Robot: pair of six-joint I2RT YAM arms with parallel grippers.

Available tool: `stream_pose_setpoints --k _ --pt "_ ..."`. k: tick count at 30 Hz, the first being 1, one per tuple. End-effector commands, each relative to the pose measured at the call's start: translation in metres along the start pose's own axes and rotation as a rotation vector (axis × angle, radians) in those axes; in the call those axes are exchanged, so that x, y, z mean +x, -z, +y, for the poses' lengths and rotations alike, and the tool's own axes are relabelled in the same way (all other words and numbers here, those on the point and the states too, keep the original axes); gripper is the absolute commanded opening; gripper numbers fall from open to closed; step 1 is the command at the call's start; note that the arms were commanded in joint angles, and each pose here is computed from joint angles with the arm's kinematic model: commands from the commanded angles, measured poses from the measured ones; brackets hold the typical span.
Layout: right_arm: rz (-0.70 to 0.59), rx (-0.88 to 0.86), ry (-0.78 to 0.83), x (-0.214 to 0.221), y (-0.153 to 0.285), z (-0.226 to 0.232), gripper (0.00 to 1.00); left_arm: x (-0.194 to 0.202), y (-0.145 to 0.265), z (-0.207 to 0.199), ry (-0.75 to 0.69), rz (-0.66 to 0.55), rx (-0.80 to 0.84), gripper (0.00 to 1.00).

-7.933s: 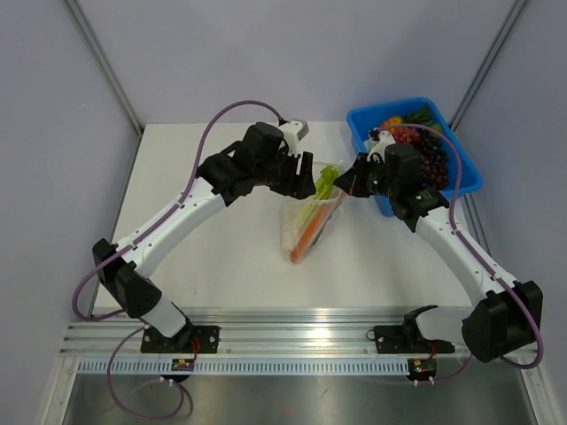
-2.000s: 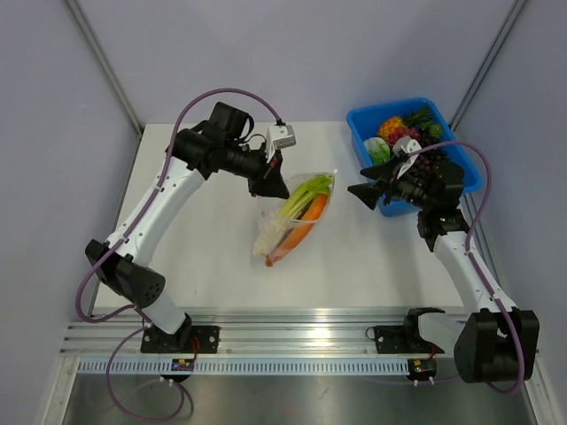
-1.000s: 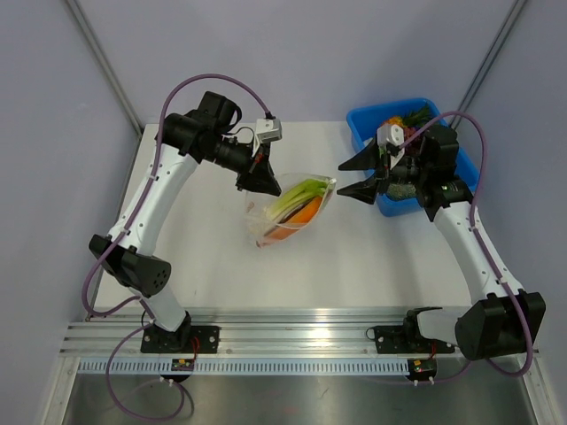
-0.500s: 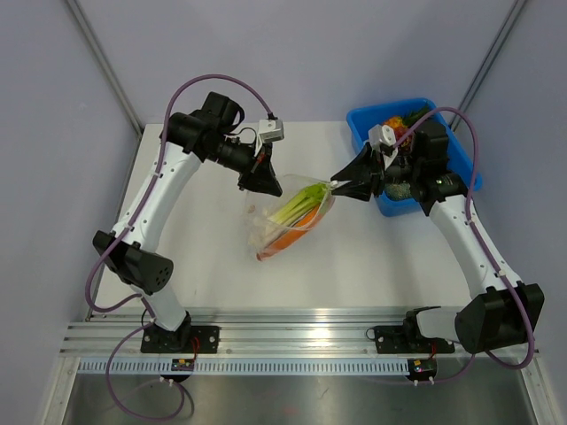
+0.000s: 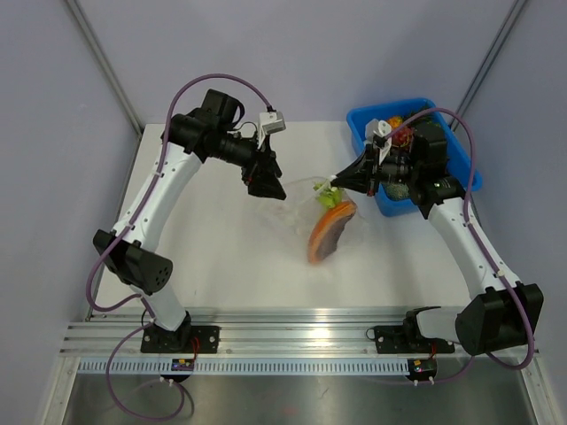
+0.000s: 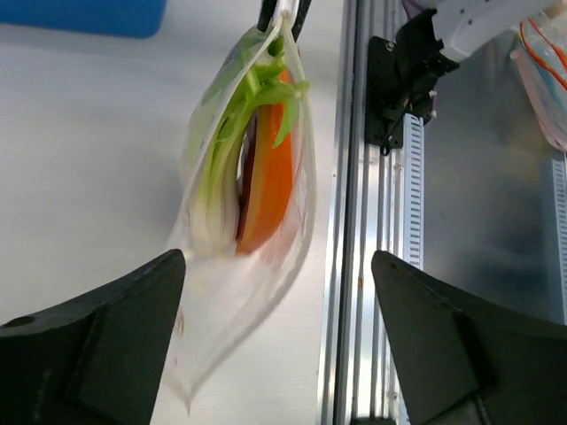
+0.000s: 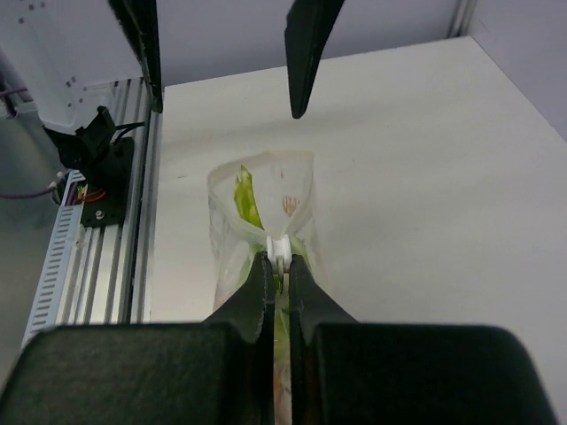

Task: Place the food in the zip-top bag and seal the zipper
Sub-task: Adjust the fake vegetable in the zipper food storage bag.

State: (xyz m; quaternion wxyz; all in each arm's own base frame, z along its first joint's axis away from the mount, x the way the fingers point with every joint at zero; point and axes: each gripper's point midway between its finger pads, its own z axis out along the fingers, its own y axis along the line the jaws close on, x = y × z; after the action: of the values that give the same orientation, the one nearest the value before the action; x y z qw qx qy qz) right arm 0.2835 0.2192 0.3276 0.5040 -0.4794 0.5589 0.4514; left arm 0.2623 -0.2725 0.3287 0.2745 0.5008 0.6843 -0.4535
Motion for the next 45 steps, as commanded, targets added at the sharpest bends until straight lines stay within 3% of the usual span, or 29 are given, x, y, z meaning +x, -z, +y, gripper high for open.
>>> stream_pose_setpoints --k 1,4,7,16,20,23,30,34,45 --pt "-0.013 0.146 -0.052 -0.011 0.002 -0.017 0.00 -0.033 0.019 0.005 -0.039 -0.094 -0.152 0.92" --pt "-0.017 0.165 -0.108 -0.003 -0.004 -0.019 0.00 -0.050 0.019 0.010 -0.005 -0.149 -0.220 0.84" --pt "-0.026 0.161 -0.088 0.005 -0.010 -0.017 0.00 -0.066 -0.006 0.015 0.050 -0.237 -0.236 0.67" --pt "-0.016 0.154 -0.096 0.015 -0.010 -0.009 0.00 -0.090 -0.038 0.036 0.275 -0.440 -0.316 0.58" --pt "-0.016 0.146 -0.100 0.016 -0.011 -0.007 0.00 -0.078 -0.051 0.049 0.367 -0.428 -0.325 0.42" --pt "-0.013 0.144 -0.104 0.018 -0.011 -0.006 0.00 -0.072 -0.056 0.051 0.401 -0.441 -0.312 0.39" --pt "-0.012 0.141 -0.107 0.018 -0.011 -0.005 0.00 -0.061 -0.063 0.046 0.429 -0.423 -0.272 0.38" --pt "-0.008 0.147 -0.103 0.019 -0.010 -0.005 0.00 -0.054 -0.059 0.039 0.438 -0.441 -0.266 0.49" --pt "-0.007 0.145 -0.101 0.019 -0.010 -0.005 0.00 -0.045 -0.053 0.024 0.492 -0.493 -0.238 0.45"
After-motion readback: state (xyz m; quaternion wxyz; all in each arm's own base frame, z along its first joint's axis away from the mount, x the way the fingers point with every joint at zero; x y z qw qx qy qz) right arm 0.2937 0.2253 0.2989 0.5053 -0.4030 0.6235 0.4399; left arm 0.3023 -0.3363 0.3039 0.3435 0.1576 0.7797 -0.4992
